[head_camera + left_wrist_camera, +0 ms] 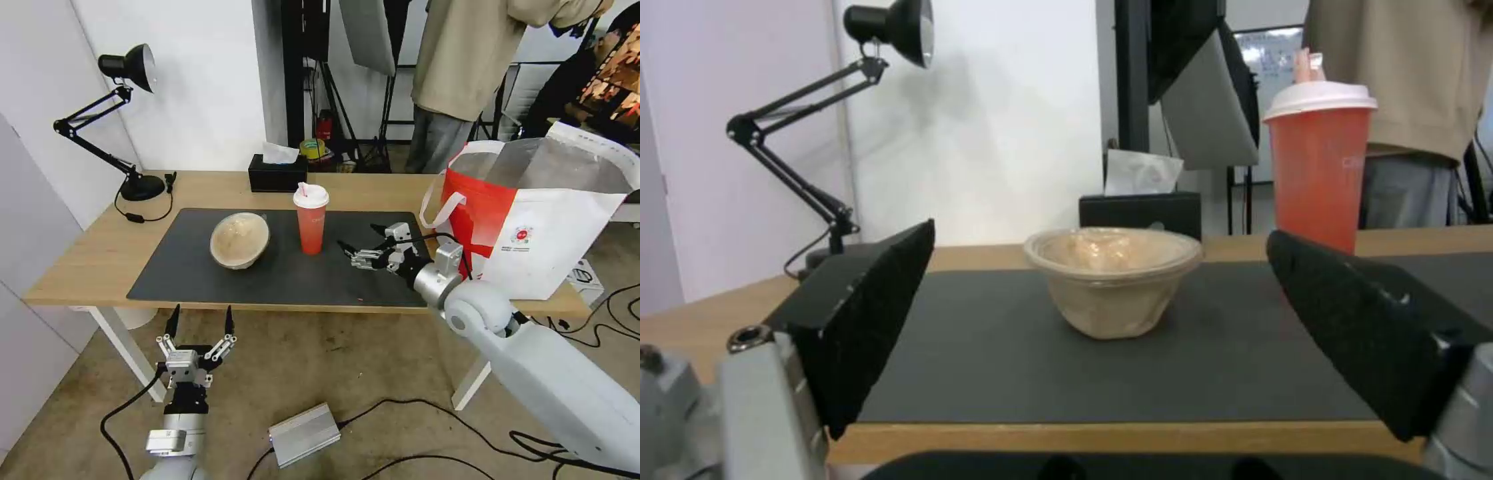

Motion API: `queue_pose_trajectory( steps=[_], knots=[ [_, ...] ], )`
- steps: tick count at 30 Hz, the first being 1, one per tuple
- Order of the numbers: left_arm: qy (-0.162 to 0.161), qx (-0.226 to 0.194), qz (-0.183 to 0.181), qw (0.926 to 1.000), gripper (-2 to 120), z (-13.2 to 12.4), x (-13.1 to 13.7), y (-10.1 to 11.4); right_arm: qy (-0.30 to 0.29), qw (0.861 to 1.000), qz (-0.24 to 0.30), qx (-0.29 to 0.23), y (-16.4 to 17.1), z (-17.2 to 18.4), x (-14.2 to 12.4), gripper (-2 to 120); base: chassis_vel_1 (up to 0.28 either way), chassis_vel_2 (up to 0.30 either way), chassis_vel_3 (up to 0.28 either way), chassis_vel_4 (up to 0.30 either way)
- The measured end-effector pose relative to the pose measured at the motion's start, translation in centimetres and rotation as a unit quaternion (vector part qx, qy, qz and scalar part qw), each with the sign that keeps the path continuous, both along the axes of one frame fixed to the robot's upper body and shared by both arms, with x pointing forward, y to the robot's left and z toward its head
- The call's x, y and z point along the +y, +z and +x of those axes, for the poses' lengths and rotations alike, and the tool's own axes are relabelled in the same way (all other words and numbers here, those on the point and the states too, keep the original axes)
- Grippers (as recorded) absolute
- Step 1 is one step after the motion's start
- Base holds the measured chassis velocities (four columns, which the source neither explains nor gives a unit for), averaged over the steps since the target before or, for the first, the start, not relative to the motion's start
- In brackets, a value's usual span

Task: Pick up the trash from the table and place it into the takeout bag.

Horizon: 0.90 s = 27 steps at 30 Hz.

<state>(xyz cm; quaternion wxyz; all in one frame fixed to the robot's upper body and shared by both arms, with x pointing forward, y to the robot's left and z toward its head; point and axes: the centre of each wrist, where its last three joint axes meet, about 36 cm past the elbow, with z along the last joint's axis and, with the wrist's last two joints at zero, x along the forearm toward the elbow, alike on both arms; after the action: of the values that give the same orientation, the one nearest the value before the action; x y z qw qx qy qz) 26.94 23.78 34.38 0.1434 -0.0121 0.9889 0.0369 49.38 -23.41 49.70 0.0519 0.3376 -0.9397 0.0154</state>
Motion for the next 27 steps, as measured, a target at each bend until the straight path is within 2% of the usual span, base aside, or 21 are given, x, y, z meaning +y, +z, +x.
queue_pose_trajectory(
  steps=[27],
  knots=[
    [0.007,0.001,-0.002,1.0000,100,0.0,0.3,-0.8,0.021,1.000,0.003,-0.001,-0.4,2.3,3.0,100,0.000,0.000,0.000,0.000]
  ],
)
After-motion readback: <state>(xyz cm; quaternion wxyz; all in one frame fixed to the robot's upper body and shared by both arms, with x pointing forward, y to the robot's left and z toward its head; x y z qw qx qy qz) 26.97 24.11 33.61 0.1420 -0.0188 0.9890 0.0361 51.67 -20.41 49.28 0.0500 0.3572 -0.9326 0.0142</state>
